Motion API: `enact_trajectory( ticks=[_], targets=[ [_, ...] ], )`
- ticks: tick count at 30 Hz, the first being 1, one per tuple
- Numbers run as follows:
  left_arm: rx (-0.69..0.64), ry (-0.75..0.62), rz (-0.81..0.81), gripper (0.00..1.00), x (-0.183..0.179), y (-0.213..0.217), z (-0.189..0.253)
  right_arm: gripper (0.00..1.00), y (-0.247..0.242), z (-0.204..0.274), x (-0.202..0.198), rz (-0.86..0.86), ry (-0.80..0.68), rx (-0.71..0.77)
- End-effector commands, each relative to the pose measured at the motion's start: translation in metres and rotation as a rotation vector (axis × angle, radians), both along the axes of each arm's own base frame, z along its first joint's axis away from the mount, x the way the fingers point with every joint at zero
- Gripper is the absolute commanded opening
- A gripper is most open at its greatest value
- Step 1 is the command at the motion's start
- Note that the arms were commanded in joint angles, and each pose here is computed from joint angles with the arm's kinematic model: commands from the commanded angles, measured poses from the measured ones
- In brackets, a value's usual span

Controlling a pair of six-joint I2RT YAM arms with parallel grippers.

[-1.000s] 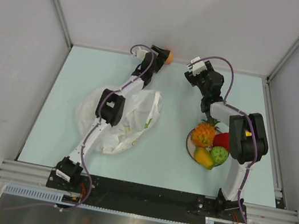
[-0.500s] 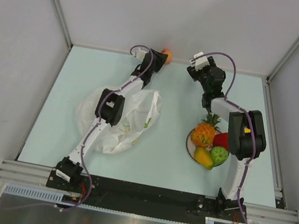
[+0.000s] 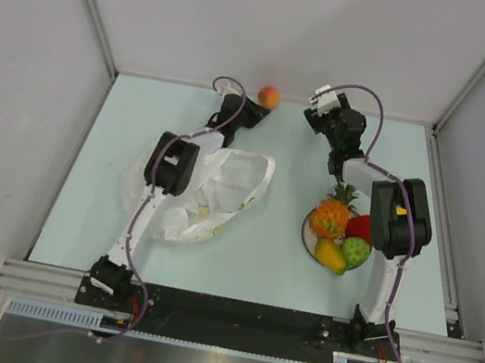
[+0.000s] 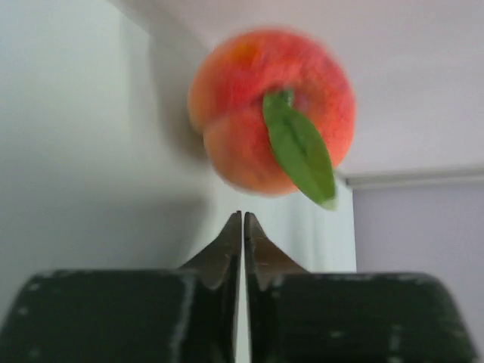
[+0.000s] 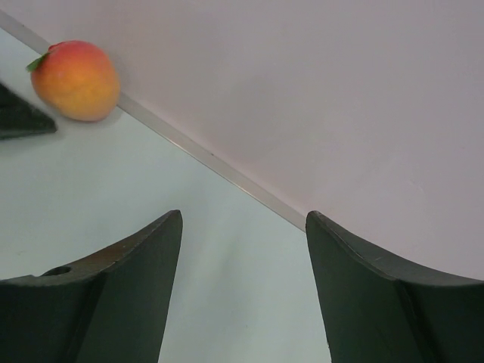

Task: Take the fake fruits out of the plastic bag

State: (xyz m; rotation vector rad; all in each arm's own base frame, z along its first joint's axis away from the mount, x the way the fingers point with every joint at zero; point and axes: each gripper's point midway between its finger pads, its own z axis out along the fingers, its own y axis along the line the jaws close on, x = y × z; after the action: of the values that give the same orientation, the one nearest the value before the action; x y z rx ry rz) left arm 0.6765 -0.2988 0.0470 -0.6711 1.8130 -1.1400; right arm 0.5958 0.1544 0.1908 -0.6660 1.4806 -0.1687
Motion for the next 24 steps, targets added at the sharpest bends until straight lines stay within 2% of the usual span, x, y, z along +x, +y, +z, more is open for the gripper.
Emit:
enact_trajectory(
  ticks=[1, 2, 3, 5, 6, 7, 8, 9, 10, 11, 13, 16, 17, 18, 21, 23, 24],
  targets=[
    [0.010, -0.135, -0.253, 0.00, -0.051, -0.019, 0.052, 0.71, 0.005, 0.038, -0.001, 0.002, -0.048, 0.059],
    [0.007, -0.147, -0.274, 0.00, -0.061, -0.021, 0.056, 0.71, 0.006, 0.037, -0.002, 0.003, -0.038, 0.064],
    [0.020, -0.098, -0.293, 0.00, -0.079, -0.018, 0.036, 0.70, 0.005, 0.039, -0.002, -0.001, -0.036, 0.070],
    [0.041, -0.175, -0.352, 0.00, -0.101, -0.021, 0.066, 0.70, 0.005, 0.042, -0.005, -0.008, -0.024, 0.093],
    [0.060, -0.139, -0.373, 0.00, -0.120, -0.019, 0.051, 0.71, 0.004, 0.044, -0.006, -0.013, -0.022, 0.101],
    [0.079, -0.207, -0.413, 0.01, -0.132, -0.019, 0.079, 0.70, 0.004, 0.047, -0.007, -0.015, -0.020, 0.114],
    [0.091, -0.245, -0.429, 0.05, -0.142, -0.018, 0.088, 0.71, 0.003, 0.046, -0.009, -0.021, -0.004, 0.135],
    [0.114, -0.210, -0.436, 0.17, -0.158, -0.012, 0.076, 0.70, 0.004, 0.047, -0.010, -0.026, 0.003, 0.147],
    [0.161, -0.233, -0.423, 0.41, -0.161, -0.006, 0.086, 0.71, 0.005, 0.048, -0.010, -0.026, 0.008, 0.158],
    [0.198, -0.232, -0.418, 0.99, -0.167, 0.002, 0.105, 0.71, 0.007, 0.048, -0.013, -0.025, 0.025, 0.174],
    [0.263, -0.254, -0.386, 1.00, -0.167, 0.016, 0.120, 0.71, 0.010, 0.051, -0.014, -0.019, 0.031, 0.183],
    [0.345, -0.242, -0.300, 1.00, -0.146, 0.041, 0.134, 0.71, 0.011, 0.044, -0.013, -0.026, 0.077, 0.202],
    [0.371, -0.210, -0.263, 1.00, -0.131, 0.054, 0.119, 0.71, 0.005, 0.038, -0.010, -0.062, 0.101, 0.206],
    [0.378, -0.232, -0.231, 1.00, -0.114, 0.058, 0.134, 0.71, 0.004, 0.037, -0.010, -0.071, 0.117, 0.229],
    [0.439, -0.152, -0.108, 1.00, -0.066, 0.082, 0.101, 0.70, -0.010, 0.022, -0.005, -0.105, 0.161, 0.256],
    [0.465, -0.145, -0.075, 1.00, -0.045, 0.085, 0.087, 0.70, -0.018, 0.013, -0.003, -0.128, 0.186, 0.277],
    [0.487, -0.152, -0.034, 1.00, -0.022, 0.087, 0.077, 0.70, -0.022, 0.007, -0.003, -0.135, 0.201, 0.279]
  ],
)
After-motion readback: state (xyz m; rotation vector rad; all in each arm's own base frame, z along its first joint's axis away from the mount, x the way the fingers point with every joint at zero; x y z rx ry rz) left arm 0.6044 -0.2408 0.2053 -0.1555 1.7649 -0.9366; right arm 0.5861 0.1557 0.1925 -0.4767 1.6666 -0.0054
